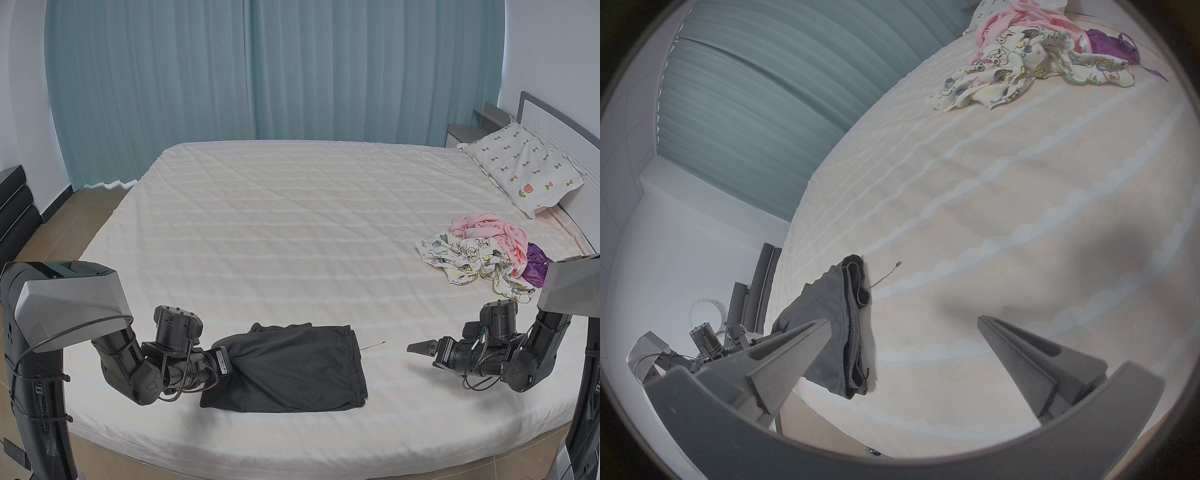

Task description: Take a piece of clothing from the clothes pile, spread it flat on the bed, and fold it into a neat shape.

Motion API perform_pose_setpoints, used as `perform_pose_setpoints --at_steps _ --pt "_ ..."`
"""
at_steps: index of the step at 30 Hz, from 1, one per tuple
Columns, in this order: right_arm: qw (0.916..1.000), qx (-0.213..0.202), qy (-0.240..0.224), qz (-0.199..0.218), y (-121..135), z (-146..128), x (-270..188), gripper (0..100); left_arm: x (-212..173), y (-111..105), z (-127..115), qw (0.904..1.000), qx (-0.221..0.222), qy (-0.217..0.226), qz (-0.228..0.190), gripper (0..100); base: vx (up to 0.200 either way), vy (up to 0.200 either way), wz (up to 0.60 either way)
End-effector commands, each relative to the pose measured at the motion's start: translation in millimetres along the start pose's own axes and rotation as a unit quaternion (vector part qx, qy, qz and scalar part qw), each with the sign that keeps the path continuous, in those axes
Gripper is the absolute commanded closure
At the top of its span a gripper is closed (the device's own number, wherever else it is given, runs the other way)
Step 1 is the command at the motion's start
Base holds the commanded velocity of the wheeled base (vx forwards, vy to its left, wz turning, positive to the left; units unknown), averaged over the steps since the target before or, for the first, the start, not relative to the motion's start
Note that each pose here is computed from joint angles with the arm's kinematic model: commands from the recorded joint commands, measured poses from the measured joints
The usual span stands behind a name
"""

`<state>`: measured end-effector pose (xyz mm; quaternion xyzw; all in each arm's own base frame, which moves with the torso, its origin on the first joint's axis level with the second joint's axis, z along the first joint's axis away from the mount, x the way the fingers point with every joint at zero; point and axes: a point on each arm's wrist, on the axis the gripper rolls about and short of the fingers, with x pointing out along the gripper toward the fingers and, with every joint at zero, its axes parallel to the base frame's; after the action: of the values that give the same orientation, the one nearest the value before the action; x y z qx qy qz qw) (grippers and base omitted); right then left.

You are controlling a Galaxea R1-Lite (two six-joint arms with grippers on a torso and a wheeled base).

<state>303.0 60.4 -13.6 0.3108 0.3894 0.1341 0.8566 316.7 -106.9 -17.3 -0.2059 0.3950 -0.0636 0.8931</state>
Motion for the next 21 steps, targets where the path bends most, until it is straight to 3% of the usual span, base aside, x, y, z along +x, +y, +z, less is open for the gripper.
perform_pose_setpoints --at_steps 1,4,14,15,21 --pt "1.0 0.0 0.002 0.001 0 -1 0 0 -1 2 1 1.0 -0.004 -0.001 0.001 100 0.0 0.2 0.0" --pt "1.0 -0.001 0.002 0.001 1 -1 1 0 -1 2 1 0.9999 -0.011 -0.001 0.002 100 0.0 0.2 0.0" --pt "0.9999 -0.009 0.014 0.005 7 -8 3 0 -5 5 -6 0.9999 -0.011 -0.009 -0.007 100 0.0 0.0 0.0" --pt "0.9999 -0.009 0.014 0.004 7 -9 3 0 -5 5 -6 0.9998 -0.01 -0.012 -0.008 0 0.0 0.0 0.0" --pt "0.9998 -0.012 0.014 0.007 8 -12 1 0 -7 7 -9 0.9999 -0.01 -0.012 -0.008 0 0.0 0.0 0.0"
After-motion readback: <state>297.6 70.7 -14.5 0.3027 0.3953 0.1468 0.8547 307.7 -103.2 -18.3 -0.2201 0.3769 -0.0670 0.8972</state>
